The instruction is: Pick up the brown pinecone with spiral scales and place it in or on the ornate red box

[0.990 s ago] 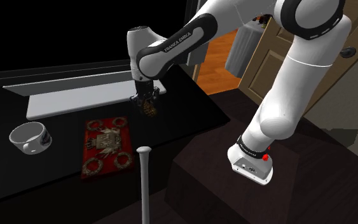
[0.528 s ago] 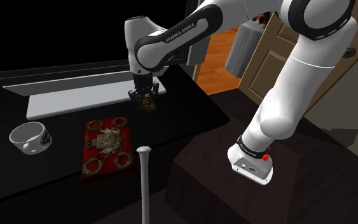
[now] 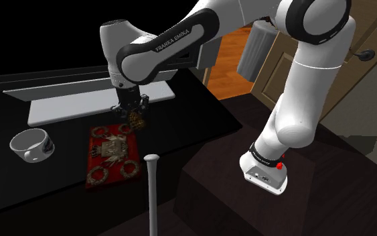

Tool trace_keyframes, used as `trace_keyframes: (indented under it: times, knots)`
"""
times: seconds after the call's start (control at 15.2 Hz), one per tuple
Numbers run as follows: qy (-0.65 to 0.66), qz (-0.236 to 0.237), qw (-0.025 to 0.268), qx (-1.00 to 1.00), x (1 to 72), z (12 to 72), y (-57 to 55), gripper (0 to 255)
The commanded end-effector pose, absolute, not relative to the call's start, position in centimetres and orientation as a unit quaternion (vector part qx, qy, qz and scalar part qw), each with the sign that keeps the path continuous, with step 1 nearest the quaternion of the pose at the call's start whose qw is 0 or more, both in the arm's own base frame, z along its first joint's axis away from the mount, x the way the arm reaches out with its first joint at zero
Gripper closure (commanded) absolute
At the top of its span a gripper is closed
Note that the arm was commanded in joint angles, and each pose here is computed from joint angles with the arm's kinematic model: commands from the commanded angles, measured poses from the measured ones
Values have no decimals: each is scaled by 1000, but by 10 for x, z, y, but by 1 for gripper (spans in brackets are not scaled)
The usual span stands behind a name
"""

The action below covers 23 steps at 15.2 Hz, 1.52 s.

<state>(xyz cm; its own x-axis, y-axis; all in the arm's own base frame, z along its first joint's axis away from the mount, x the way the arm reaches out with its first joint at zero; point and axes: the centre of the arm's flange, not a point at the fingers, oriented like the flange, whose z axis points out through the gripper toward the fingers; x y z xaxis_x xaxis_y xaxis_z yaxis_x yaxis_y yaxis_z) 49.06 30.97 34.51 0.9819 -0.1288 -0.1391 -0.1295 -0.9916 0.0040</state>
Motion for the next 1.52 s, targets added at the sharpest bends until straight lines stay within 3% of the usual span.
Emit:
trace_keyframes:
  times: [0.0, 0.33, 1.45]
  knots:
    - [65, 70, 3, -995, 489, 346, 338, 255]
    - [65, 70, 3, -995, 491, 346, 411, 255]
    - [65, 70, 3, -995, 491, 277, 411, 255]
